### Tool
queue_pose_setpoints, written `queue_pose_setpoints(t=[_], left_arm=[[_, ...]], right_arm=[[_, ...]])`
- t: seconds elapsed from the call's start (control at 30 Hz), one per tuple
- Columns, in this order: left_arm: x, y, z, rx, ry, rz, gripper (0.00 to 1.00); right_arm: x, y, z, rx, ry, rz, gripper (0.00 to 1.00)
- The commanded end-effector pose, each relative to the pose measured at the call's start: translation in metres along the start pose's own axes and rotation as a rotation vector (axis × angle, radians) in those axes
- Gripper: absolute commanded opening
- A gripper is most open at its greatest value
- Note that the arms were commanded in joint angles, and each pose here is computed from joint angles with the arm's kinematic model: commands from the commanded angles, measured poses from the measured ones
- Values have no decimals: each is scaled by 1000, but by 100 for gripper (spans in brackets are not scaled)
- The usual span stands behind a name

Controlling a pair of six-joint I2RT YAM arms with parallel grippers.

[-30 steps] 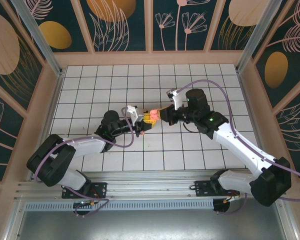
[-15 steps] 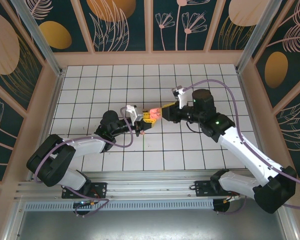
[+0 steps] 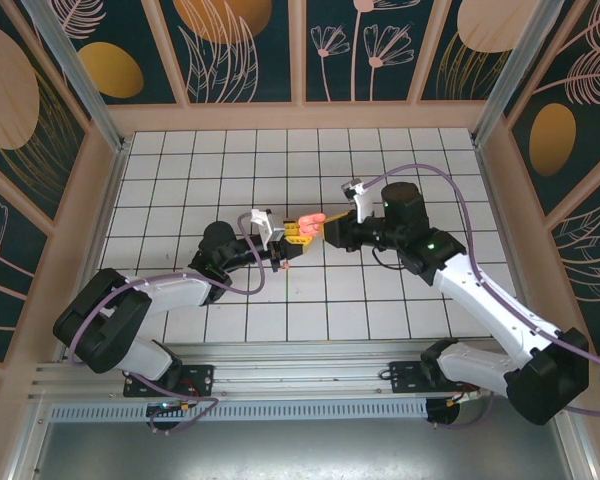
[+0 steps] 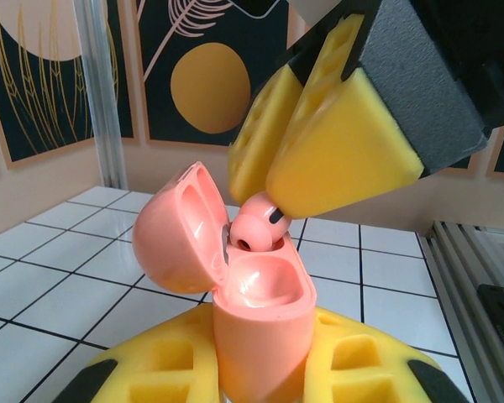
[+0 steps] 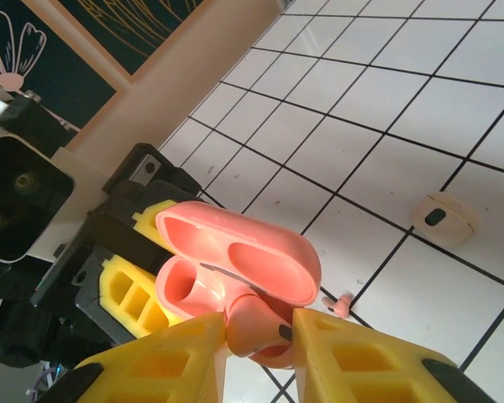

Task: Insert wireless bluetooth earbuds into charging case

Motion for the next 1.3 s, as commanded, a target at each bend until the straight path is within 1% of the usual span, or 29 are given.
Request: queue_pose_setpoints(t=[0.0, 0.1, 0.17, 0.27, 0.33, 0.43, 0.5, 0.6, 0.67, 0.73, 0.83, 0.93, 1.03, 1.13, 1.2, 1.27], left_arm=[[-8, -1, -12, -48, 34, 55, 0], [-9, -1, -11, -43, 31, 56, 0], [-8, -1, -10, -41, 31, 52, 0], [-7, -1, -6, -34, 25, 48, 0], [-6, -1, -5, -37, 21, 35, 0], [-1, -3, -1, -44, 3, -4, 0], [4, -4, 2, -40, -22, -30, 0], [15, -10, 7, -49, -76, -79, 0], [27, -21, 8, -79, -124, -137, 0], [38, -34, 9, -110, -177, -209, 0], [52, -54, 13, -133, -230, -327, 0], [60, -69, 17, -140, -253, -433, 0], [66, -83, 21, -145, -272, -529, 0], [70, -97, 25, -152, -293, -608, 0], [71, -104, 27, -160, -301, -640, 0], [70, -110, 29, -164, -303, -662, 0]], right_arm=[[-13, 6, 13, 57, 48, 58, 26], [-13, 5, 10, 47, 51, 36, 26], [-8, 3, 6, 30, 36, -3, 28], [3, -5, -1, -5, 11, -64, 37], [9, -10, -7, -32, -3, -93, 41], [6, -22, -15, -73, 7, -67, 43], [5, -25, -16, -71, 25, -36, 43], [-5, -23, -12, -23, 96, 51, 41], [-15, -19, -6, 22, 178, 120, 40], [-20, -12, 1, 69, 257, 150, 39], [-32, 4, 18, 163, 412, 225, 38], [-30, 30, 40, 275, 514, 247, 38], [-29, 56, 58, 351, 571, 272, 37], [-29, 80, 69, 385, 610, 266, 35], [-29, 95, 76, 408, 609, 256, 35], [-29, 110, 80, 433, 560, 247, 36]])
Point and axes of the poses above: each hand's point on the last joint's axis, 136 mm out from that joint toward the fingers, its own y axis out along the fingers, its own x axis along the line the jaws close on, z = x × y, the point moved 7 cm from there along -y, back along the fingers, and after that the axes turned 9 degrees about -y, right-handed, at the moved point
